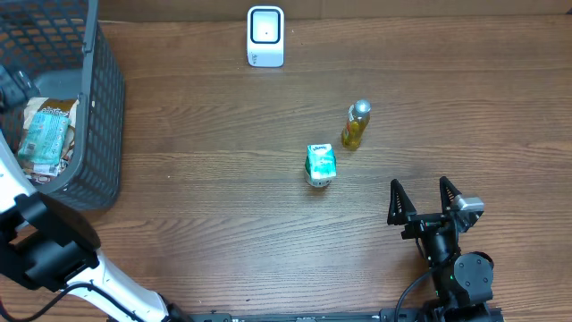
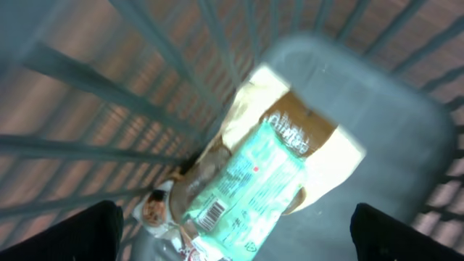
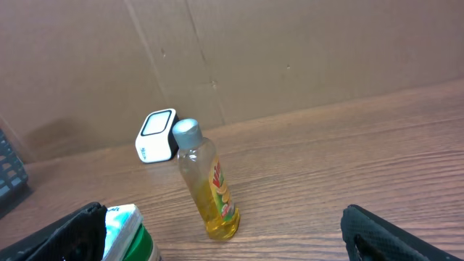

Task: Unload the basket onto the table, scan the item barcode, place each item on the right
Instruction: 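Swing the left gripper back over the grey basket, then grasp the packaged items in the basket with the left gripper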

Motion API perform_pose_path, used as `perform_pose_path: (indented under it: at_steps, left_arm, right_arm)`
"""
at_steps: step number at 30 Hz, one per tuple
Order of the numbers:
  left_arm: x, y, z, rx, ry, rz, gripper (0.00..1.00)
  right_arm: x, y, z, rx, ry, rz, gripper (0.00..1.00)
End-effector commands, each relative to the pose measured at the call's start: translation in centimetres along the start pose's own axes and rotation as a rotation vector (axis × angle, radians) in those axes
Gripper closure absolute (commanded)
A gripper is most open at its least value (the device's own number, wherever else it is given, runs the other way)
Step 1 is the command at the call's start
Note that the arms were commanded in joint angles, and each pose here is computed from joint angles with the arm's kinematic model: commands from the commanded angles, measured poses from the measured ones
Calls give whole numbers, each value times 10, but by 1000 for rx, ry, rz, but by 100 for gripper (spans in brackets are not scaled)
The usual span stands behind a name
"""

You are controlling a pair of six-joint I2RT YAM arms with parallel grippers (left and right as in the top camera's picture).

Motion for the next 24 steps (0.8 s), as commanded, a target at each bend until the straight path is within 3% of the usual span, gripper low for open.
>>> perform_pose_path:
  at_steps: [1, 7, 24]
  left_arm:
    - [41, -5, -29, 165, 51, -87, 0]
    - [65, -15, -48, 300, 27, -200, 1]
    - [97, -11, -63, 345, 76, -136, 0]
  right_arm:
    - [0, 0, -3, -5, 1, 7, 0]
    - [0, 0, -3, -5, 1, 7, 0]
    - [0, 0, -3, -5, 1, 7, 0]
Point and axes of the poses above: each gripper's point midway between its finger pads, its own x axis out along the fingers, its own y axis along the line the jaws close on, z = x × y, the point moved 7 cm from there along -x, back along the fingers, and after that the axes turned 13 degrees about x, right-handed, at the moved point
